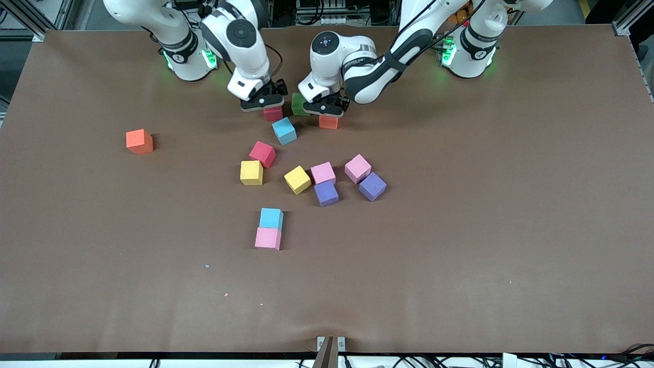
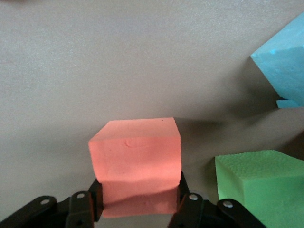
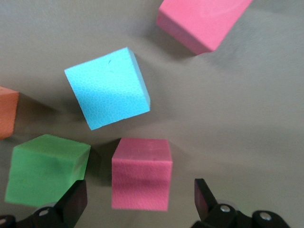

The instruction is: Arrange 11 blocks into digit 3

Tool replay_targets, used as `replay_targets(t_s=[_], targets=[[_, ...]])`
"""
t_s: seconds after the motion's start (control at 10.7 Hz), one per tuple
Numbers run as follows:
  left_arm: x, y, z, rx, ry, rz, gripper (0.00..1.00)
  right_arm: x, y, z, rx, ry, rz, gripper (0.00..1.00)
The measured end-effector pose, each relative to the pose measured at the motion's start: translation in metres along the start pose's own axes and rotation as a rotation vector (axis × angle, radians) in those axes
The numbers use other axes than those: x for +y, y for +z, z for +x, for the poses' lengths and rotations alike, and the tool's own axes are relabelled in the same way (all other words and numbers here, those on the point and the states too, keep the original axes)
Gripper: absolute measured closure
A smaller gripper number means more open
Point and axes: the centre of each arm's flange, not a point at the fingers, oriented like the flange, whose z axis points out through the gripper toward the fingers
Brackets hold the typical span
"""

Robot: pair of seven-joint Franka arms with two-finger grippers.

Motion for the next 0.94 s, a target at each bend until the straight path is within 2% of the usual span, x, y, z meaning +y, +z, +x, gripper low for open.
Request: replay_targets(t_s=[0.19, 0.94], targets=[[0.001, -0.002, 0.002, 0.004, 0.108, -0.006, 0.41, -0.003, 0.026, 0.000, -0.013, 0.005, -0.019, 0.00], [-0.003, -0.008, 0.016, 0.021, 0.623, -0.015, 0.41, -0.008, 0.059, -0.008, -0.031, 0.031, -0.049, 0.00]])
